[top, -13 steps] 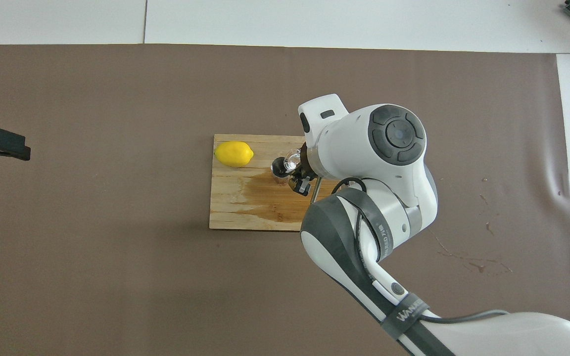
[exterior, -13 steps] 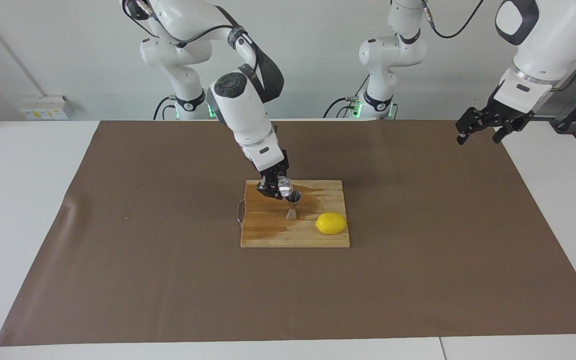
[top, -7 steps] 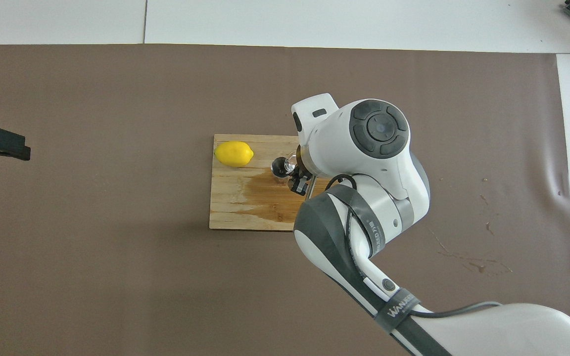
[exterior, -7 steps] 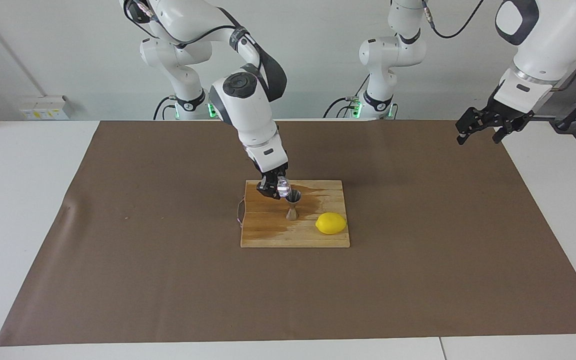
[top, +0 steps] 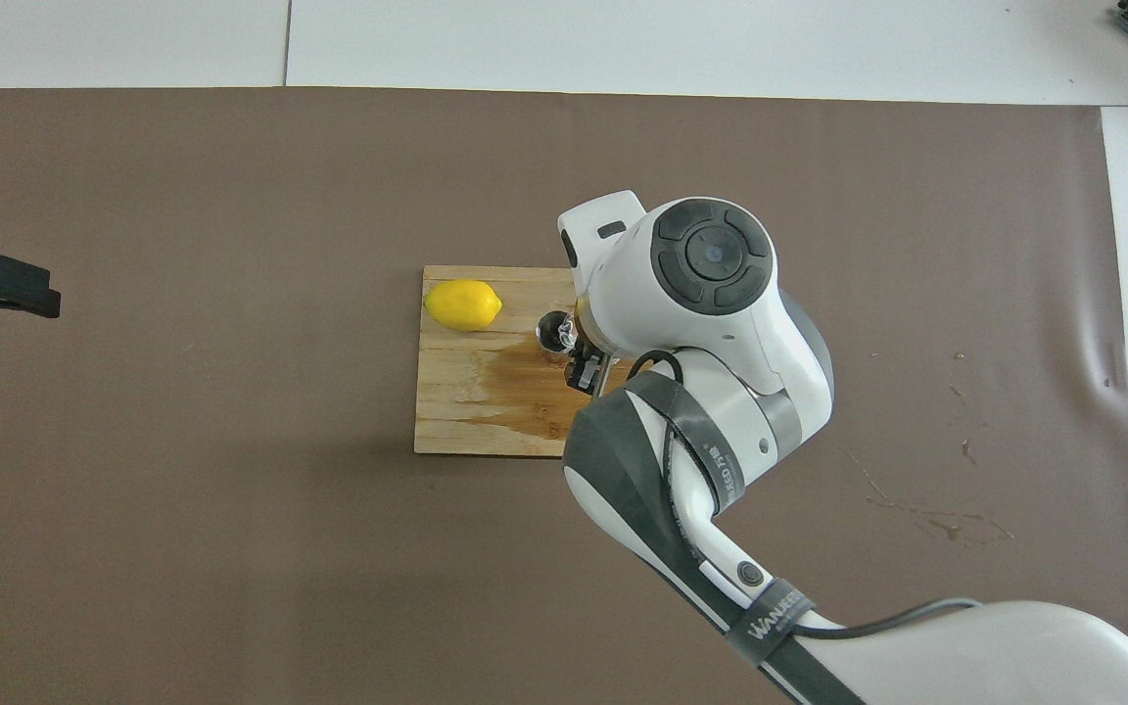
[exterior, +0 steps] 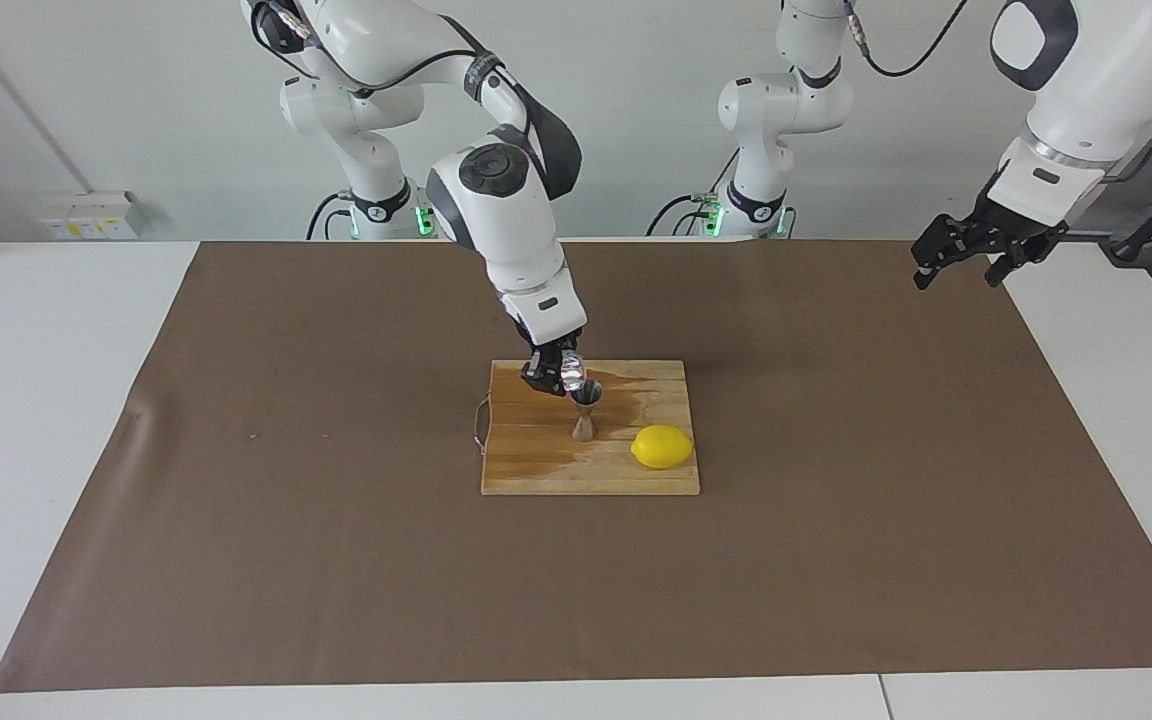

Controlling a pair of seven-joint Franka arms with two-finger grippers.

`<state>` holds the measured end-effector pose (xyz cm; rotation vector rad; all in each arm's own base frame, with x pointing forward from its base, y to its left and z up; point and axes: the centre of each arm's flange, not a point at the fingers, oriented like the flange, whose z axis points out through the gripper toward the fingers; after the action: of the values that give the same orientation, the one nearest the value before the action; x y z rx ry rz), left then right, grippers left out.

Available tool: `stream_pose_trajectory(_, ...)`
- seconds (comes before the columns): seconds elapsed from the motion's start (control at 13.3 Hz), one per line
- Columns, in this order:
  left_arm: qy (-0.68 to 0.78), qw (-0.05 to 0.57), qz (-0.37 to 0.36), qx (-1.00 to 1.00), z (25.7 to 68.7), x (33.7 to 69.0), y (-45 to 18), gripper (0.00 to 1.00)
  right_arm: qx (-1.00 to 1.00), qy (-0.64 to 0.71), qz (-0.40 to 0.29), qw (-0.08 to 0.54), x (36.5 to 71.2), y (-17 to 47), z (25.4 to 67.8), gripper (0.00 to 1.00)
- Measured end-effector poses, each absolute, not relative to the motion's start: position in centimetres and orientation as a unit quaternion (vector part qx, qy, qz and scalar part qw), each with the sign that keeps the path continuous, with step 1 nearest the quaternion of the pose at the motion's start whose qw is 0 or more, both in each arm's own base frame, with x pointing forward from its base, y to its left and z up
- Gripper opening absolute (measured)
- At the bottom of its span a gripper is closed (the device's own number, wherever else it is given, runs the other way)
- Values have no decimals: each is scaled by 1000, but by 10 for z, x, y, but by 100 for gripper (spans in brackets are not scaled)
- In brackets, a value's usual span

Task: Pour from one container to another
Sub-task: 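Hold the clear glass tipped over the metal cup to pour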

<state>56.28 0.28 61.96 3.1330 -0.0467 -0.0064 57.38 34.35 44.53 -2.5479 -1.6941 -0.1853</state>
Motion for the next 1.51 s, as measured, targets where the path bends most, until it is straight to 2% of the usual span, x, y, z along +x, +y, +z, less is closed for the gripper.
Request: stream_pose_trajectory(1.51, -15, 4, -2, 1000, 620, 563, 3, 100, -849, -526, -44, 20, 581, 359, 447, 48)
